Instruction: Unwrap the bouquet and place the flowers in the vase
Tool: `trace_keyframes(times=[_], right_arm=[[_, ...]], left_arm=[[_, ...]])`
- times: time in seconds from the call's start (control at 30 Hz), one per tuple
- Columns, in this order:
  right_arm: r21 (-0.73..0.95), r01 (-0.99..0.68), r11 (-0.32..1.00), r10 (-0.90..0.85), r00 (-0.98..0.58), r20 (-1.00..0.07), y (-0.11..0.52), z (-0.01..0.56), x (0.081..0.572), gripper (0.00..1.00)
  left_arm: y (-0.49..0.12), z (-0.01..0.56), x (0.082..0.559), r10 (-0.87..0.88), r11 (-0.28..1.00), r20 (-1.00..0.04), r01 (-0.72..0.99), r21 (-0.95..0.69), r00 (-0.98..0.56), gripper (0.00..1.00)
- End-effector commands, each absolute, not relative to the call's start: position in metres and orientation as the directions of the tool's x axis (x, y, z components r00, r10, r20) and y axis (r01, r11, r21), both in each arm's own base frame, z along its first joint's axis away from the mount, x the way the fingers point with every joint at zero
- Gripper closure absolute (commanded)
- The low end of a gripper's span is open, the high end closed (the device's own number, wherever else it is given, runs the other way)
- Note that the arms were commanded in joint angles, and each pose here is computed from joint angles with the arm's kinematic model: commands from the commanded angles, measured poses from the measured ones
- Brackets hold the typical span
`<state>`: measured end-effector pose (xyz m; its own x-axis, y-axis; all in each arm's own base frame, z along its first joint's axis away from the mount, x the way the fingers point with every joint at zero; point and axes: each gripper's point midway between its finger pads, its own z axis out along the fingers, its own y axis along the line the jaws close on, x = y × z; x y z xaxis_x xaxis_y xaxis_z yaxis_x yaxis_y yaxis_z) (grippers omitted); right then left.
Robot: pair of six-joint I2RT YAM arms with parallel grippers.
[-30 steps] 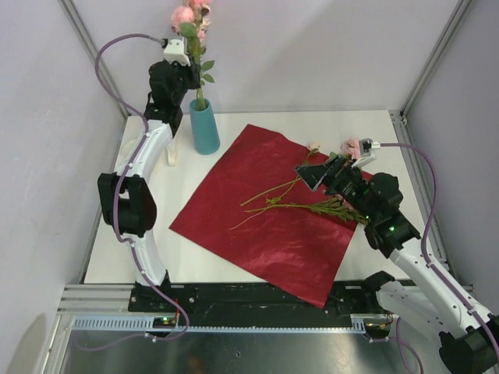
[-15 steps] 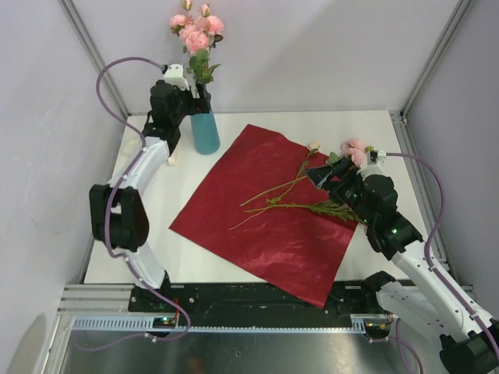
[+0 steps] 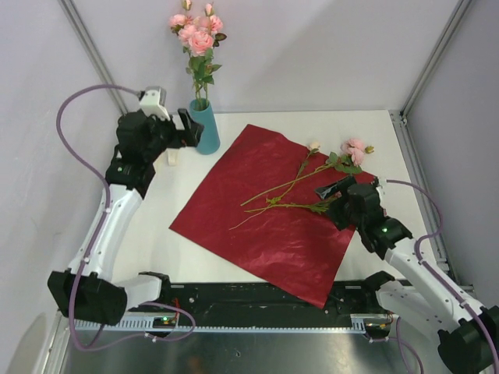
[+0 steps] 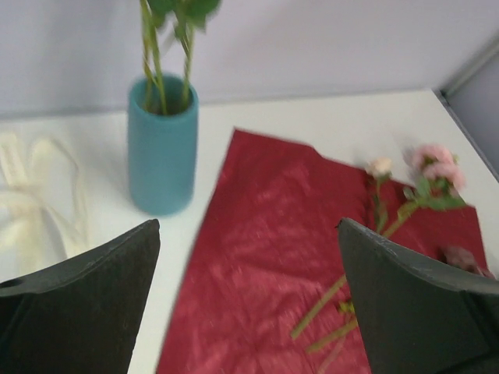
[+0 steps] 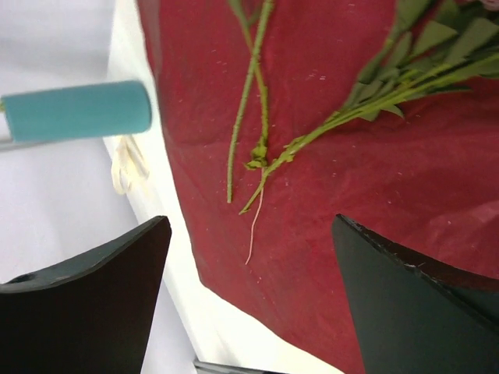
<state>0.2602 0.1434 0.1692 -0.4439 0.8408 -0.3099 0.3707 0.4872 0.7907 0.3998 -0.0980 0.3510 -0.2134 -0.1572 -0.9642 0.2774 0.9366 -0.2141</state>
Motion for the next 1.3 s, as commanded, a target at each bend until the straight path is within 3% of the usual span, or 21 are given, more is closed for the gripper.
trace_keyframes(times=[0.0,0.47,0.67,0.87,1.27], right_arm=[[0.763,0.529,0.372,0.92,-0.321,-0.226,0.13,0.147,0.266,0.11],[0.786,0.201,0.585,0.801,-0.295,-0.521,0.139,0.163,0.366,0.24],[0.818,0.149,0.555,0.817,-0.281,-0.503,0.132,0.143,0.408,0.35],[0.855,0.231,0.464,0.872,-0.289,-0.395,0.118,0.094,0.44,0.43],[0.881,0.266,0.392,0.905,-0.282,-0.318,0.11,0.065,0.466,0.44]], left_arm=[[-0.121,0.313,0.358,-0.215,0.872,-0.906,0.346,-0.347,-0.366,0.0],[-0.161,0.283,0.264,-0.159,0.772,-0.914,0.53,-0.351,-0.374,0.0],[-0.149,0.284,0.265,-0.257,0.799,-0.902,0.449,-0.4,-0.346,0.0],[-0.155,0.281,0.26,-0.239,0.781,-0.903,0.482,-0.398,-0.358,0.0],[-0.164,0.275,0.258,-0.201,0.763,-0.904,0.518,-0.387,-0.378,0.0]])
